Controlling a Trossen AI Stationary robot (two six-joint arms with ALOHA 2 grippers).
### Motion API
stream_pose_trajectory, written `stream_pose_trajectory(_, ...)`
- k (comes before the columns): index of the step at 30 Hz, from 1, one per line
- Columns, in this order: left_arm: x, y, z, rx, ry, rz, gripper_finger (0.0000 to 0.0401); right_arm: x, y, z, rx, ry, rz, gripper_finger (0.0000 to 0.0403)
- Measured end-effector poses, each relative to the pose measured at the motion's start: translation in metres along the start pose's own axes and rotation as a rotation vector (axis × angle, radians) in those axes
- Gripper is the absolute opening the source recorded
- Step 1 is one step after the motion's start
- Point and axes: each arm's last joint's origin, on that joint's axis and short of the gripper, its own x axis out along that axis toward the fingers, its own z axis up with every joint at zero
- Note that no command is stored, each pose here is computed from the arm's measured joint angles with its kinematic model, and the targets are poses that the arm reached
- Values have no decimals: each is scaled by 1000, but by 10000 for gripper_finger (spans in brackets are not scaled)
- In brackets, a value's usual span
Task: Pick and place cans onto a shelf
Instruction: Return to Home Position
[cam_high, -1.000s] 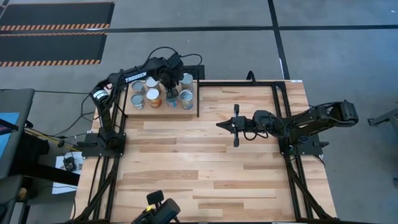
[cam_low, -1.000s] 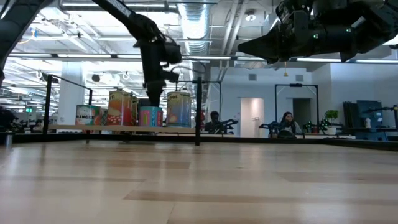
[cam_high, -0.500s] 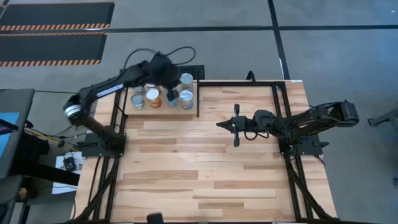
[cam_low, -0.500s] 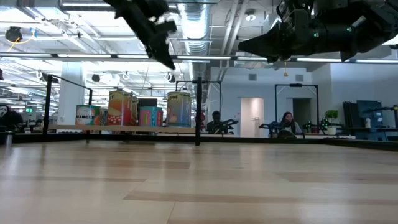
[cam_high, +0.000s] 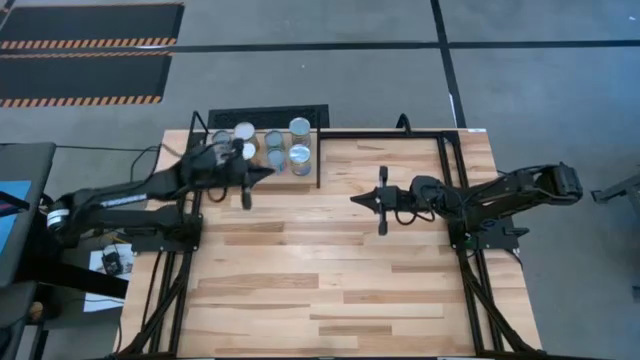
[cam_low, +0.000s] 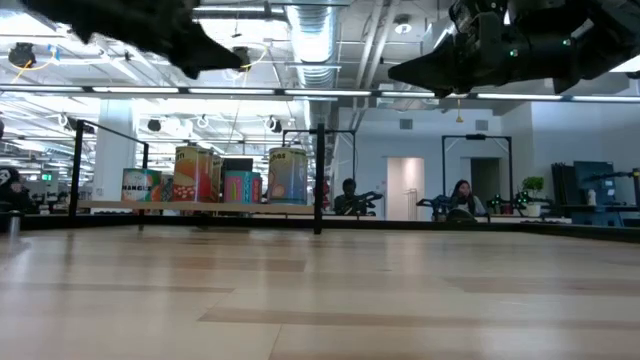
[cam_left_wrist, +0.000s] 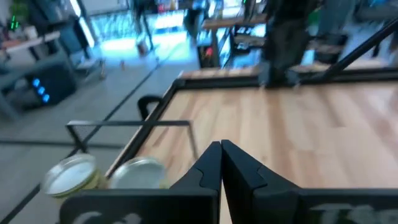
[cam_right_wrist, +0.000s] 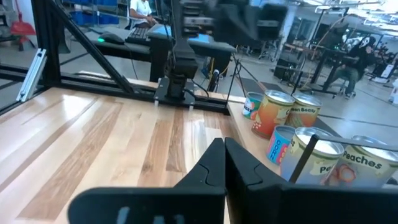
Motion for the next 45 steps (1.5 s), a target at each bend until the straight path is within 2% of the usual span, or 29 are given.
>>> stream_pose_trajectory(5,-22,-17,-20,-38,-96,-18,0,-10,-1,5,0,34,2,9)
stream_pose_trajectory(14,-43,-33,-54,-79,-155,-59,0,-29,-9,9,1,122,-34,6)
stream_pose_trajectory(21,-56,-41,-83,-138,-212,-79,0,-54,-12,-12,28,75,-84,5)
stream_pose_trajectory(28,-69,-45,-92,-144,-311,-107,0,-84,-8,-30,57,12,-104,5)
stream_pose_trajectory(37,-69,-46,-103,-140,-202,-11,0,-114,-4,-46,89,-58,-149,5)
stream_pose_trajectory(41,-65,-48,-110,-159,-232,-5,0,-124,-4,-49,93,-26,-204,7)
stream_pose_trajectory(45,-64,-48,-110,-157,-249,-1,0,-134,-4,-48,98,-55,-227,7)
